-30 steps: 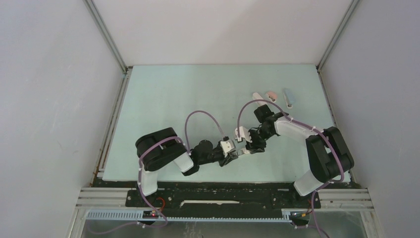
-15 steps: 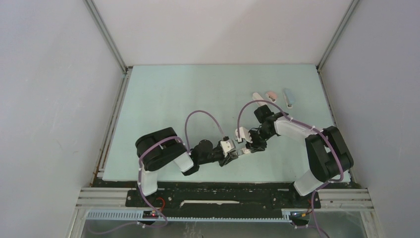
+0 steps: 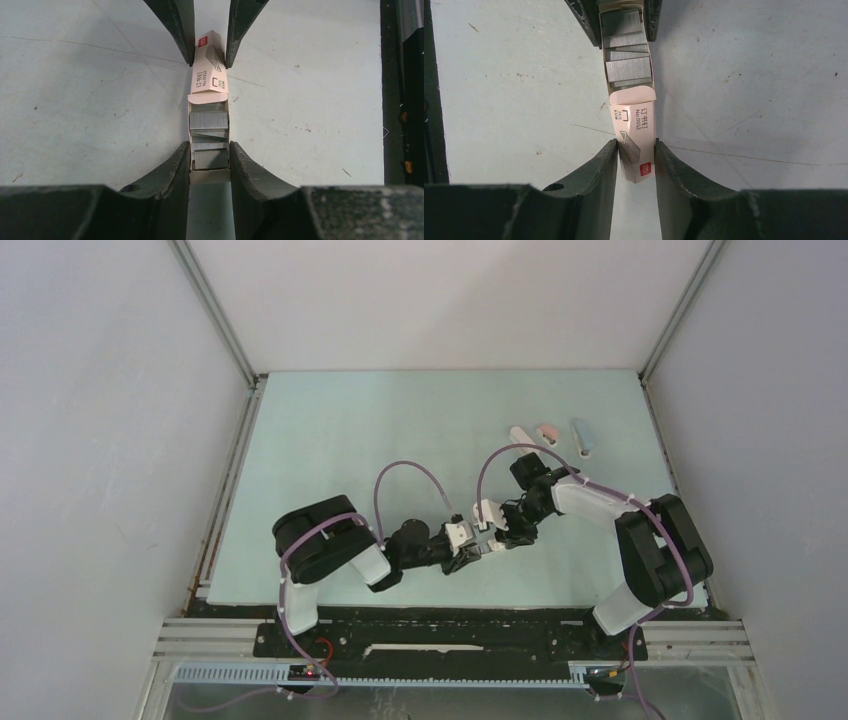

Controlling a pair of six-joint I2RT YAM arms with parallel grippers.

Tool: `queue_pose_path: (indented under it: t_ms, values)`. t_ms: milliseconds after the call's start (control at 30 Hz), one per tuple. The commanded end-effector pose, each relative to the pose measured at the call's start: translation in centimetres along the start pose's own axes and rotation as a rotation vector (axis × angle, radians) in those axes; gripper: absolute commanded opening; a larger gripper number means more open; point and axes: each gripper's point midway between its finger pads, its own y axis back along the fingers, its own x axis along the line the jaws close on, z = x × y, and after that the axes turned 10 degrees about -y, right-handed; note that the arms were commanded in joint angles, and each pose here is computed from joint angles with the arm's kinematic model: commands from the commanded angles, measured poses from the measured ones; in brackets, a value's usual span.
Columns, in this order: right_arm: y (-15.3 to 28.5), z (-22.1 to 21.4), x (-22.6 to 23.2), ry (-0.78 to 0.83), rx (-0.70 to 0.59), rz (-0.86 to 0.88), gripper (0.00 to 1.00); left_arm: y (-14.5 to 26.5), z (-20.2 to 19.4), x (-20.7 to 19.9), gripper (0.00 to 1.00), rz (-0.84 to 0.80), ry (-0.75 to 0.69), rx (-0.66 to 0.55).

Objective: Unload the staples from the stapler
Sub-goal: Close the staple box at the center of the board.

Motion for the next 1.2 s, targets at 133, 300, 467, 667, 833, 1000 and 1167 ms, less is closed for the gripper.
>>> queue_pose_path:
  t_ms: [133,300,467,667,833,1000,1167]
  values:
    - [-0.4,0.5,0.3,0.018,-0.006,0.014,0.40,-0.2,-0.1,0.1,0.35,-0.036,0.019,0.014]
    - [-0.5,0.8,-0.2,0.002,-0.006,-0.016,0.40,-0.4,0.0,0.6,0.33,0.008,0.079,0.017]
    - [-0.6,0.8,-0.2,-0.002,-0.001,-0.013,0.40,-0.5,0.0,0.3,0.33,0.025,0.103,0.014]
    - [-0.6,1.1,0.3,0.015,-0.019,0.005,0.40,-0.4,-0.3,-0.7,0.33,-0.012,0.026,0.015]
    - [-0.5,1.2,0.7,0.047,-0.030,0.008,0.40,-0.4,-0.7,-1.1,0.34,-0.041,-0.031,0.022]
    - [-0.5,1.0,0.1,0.049,-0.018,-0.022,0.40,-0.3,-0.3,-1.3,0.34,-0.064,-0.059,0.010]
    - [-0.6,0.9,-0.3,0.051,-0.018,-0.045,0.40,-0.2,-0.2,-1.6,0.33,-0.080,-0.050,0.007]
